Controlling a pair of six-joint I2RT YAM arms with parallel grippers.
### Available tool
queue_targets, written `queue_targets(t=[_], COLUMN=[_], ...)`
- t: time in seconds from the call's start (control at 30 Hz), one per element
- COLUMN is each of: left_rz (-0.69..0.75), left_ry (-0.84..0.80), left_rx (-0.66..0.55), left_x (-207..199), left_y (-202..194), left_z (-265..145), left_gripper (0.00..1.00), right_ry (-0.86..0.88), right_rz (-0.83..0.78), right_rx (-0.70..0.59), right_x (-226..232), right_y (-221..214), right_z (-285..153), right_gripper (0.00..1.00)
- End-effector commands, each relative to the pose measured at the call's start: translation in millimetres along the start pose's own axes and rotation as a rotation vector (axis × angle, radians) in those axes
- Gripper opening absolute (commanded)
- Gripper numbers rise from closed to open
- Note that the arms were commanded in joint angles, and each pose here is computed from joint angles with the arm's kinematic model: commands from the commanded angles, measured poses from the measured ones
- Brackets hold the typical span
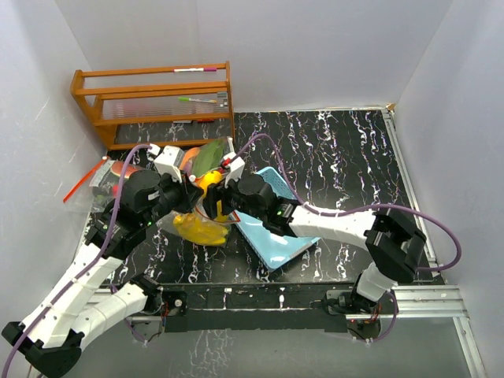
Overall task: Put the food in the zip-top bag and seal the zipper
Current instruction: Place the fake fruit in the zipper food storage bag.
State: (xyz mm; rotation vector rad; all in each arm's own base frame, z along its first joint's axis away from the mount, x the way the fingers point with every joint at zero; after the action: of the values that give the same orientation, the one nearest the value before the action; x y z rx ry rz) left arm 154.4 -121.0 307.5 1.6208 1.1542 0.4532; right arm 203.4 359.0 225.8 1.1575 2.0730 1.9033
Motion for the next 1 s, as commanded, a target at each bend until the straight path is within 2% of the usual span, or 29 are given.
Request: queue_targets(t=[0.0,0.07,0.1,0.13,0.17,0.33,0.5,0.63,0.73,0.97], left_rz=[-0.001,0.004,0.006,0.01,0.014,0.025,0.031,0.031,0.03,0.033], left_ry=[-0.037,-0.023,-0.015,-0.008,-0.003,0.027,0.05,0.054,0.06,0.068], left_rx=[-0.058,-0.061,-0.061,-0.061,-0.059,-0.057,-0.056,-0.057,-0.056,-0.066], left_x=[-7.1,-5.6,-4.6,-3.9,-3.3,-0.3,1.6,1.6,1.9,1.8], left_y=[15.9,15.9,15.5,15.5,15.1,15.0,16.5,17.7,18.8,22.8], left_z=[-8.0,-6.2,-5.0,-4.0,-2.6,4.6,11.1,14.4,15.8,17.0], left_gripper=[0.0,0.0,0.0,0.0,0.0,0.0,0.0,0.0,0.0,0.0], right_ry=[0.042,0.071,0.084,0.094,0.104,0.135,0.179,0.115,0.048,-0.105], right_rz=[-0.013,-0.005,-0.003,-0.001,-0.005,-0.031,-0.018,0.017,0.066,0.216], right_rx=[-0.015,0.004,0.013,0.023,0.029,0.064,0.019,0.007,0.061,0.203], right_x=[11.3,15.0,16.5,18.3,21.1,34.2,45.5,43.3,36.8,17.2], right_y=[17.0,16.2,16.3,16.3,16.2,19.7,39.7,47.9,38.3,-19.8], right_z=[5.7,2.2,-0.1,-3.3,-6.4,-27.0,-55.8,-74.1,-81.4,-78.2], right_gripper=[0.76,0.8,0.85,0.96,0.98,0.98,0.98,0.98,0.98,0.98])
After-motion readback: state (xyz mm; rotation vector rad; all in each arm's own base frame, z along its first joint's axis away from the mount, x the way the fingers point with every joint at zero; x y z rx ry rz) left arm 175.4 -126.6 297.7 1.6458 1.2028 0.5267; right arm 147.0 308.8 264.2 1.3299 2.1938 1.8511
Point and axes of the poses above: each gripper's point midway between its finger pads, its own z axis out along the fingers, its own x axis along the line the jaws close on, y = z × x, the point moved 9 cm from there along -z, back along the fingers, and after that the axes turned 3 degrees about z, right-handed, at the moved point
